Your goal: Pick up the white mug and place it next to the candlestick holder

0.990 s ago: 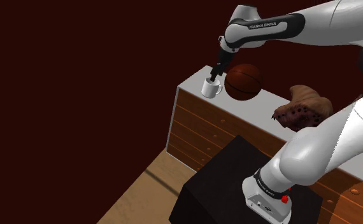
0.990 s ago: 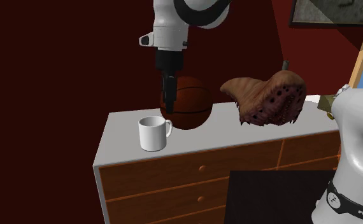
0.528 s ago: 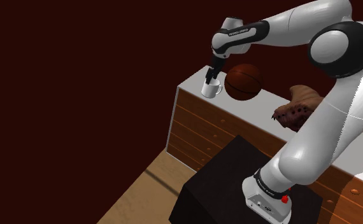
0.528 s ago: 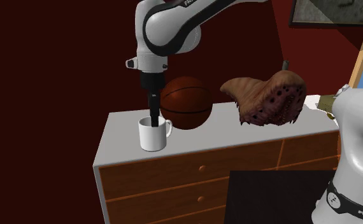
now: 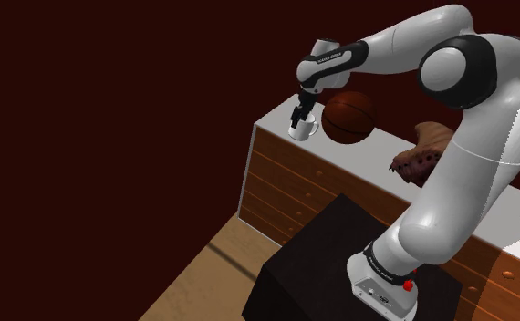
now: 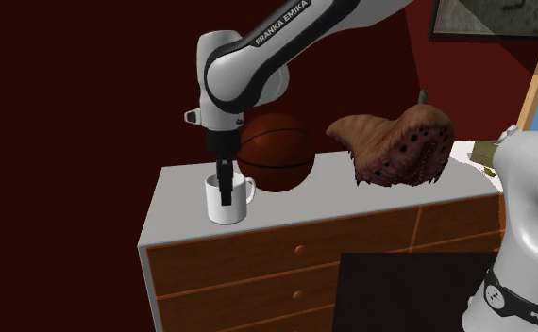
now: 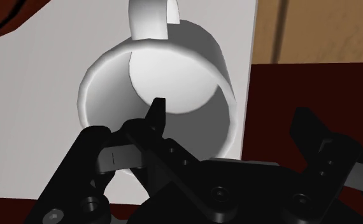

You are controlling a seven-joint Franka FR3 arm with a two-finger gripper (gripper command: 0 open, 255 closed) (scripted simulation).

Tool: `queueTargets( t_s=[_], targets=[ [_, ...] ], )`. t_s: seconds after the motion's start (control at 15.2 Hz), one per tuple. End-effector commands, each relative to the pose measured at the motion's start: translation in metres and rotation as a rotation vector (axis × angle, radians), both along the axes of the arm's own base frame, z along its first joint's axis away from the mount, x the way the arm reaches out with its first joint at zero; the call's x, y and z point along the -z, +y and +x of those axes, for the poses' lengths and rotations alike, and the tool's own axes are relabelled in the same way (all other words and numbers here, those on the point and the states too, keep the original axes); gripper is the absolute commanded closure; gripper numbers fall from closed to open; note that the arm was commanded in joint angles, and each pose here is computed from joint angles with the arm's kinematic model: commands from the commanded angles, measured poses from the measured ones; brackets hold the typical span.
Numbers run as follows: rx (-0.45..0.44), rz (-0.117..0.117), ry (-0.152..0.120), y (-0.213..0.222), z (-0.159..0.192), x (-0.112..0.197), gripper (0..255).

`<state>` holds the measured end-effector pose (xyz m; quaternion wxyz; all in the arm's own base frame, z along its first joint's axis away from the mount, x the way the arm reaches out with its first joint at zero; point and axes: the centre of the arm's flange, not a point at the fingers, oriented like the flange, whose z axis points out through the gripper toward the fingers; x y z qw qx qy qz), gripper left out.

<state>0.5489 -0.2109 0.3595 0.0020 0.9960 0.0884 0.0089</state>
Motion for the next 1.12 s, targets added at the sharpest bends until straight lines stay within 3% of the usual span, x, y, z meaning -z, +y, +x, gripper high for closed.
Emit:
queueTargets(
  t_s=[0.0, 0.46, 0.53, 1.06],
  targets=[
    [0.000, 0.000, -0.001, -0.0002, -0.0007, 0.0061, 0],
    [0.000, 0.000, -0.001, -0.0001, -0.0006, 0.0061, 0],
    [0.000, 0.000, -0.001, -0.0001, -0.0006, 0.0061, 255],
    [0.000, 0.000, -0.001, -0.0001, -0.0007, 0.0061, 255]
  ],
)
